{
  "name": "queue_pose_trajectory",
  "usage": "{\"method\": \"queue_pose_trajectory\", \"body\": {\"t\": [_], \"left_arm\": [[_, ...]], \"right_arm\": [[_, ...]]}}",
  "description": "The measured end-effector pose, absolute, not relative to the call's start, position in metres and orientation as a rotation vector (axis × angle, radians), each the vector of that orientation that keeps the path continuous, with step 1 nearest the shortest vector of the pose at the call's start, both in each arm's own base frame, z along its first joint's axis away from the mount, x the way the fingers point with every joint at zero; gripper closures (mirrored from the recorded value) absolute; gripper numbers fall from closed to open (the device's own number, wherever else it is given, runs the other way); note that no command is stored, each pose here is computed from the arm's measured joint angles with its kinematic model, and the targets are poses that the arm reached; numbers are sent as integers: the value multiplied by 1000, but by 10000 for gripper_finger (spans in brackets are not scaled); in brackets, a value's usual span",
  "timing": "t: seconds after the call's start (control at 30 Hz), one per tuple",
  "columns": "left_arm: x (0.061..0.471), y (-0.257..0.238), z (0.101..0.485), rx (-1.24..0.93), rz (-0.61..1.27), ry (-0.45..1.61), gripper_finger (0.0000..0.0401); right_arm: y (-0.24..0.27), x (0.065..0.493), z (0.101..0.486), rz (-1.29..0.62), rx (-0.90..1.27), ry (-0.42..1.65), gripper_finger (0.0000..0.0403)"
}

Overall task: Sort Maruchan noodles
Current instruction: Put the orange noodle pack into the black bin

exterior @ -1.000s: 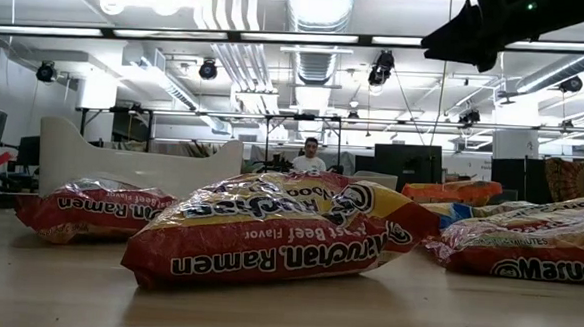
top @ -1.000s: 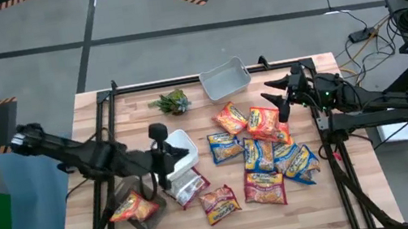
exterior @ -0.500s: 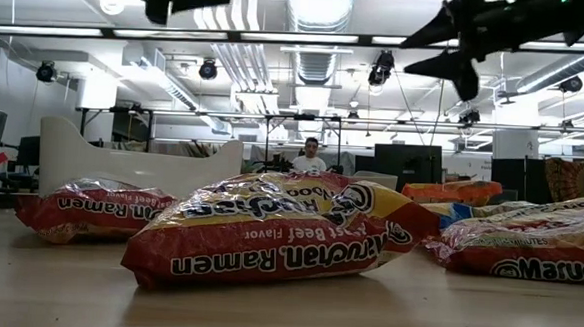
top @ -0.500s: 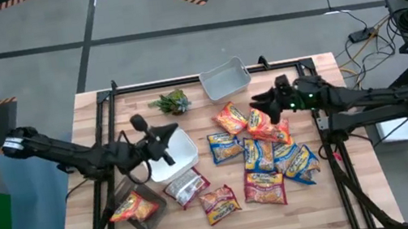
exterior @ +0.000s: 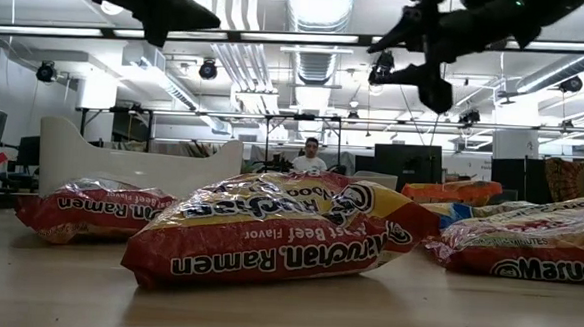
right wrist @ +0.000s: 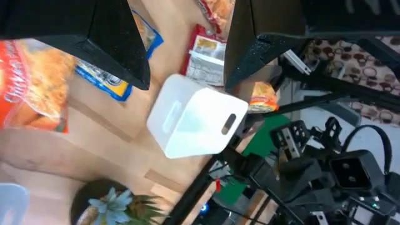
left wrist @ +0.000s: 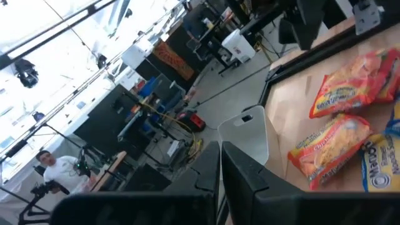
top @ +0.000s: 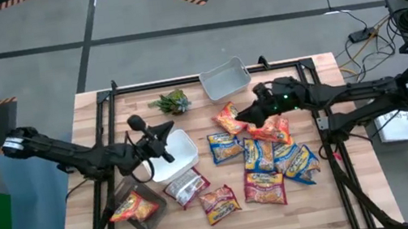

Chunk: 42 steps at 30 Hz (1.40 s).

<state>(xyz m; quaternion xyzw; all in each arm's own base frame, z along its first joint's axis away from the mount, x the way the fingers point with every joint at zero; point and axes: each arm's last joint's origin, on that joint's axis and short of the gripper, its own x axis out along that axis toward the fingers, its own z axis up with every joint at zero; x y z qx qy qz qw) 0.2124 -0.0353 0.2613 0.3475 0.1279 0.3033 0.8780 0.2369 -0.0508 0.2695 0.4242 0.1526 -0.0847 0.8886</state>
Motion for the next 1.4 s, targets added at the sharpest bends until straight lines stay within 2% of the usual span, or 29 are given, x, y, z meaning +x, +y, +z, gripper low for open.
{"method": "queue_pose_trajectory", "body": {"t": [0.27,0.5,0.7,1.1,1.4], "left_arm": [[211,-34,257,750,659,319,401],[211,-34,257,758,694,337,401],[211,-34,257,756,694,337,401],[211,-34,257,726,695,325,401],[210,-34,254,733,684,349,401]], "right_arm": [[-58,272,272,-237,888,481,211],[-64,295,261,-340,876,787,211],[-71,317,245,-448,779,964,211],[-83,360,209,-466,679,1067,211],[-91,377,185,-577,545,1110,211]]}}
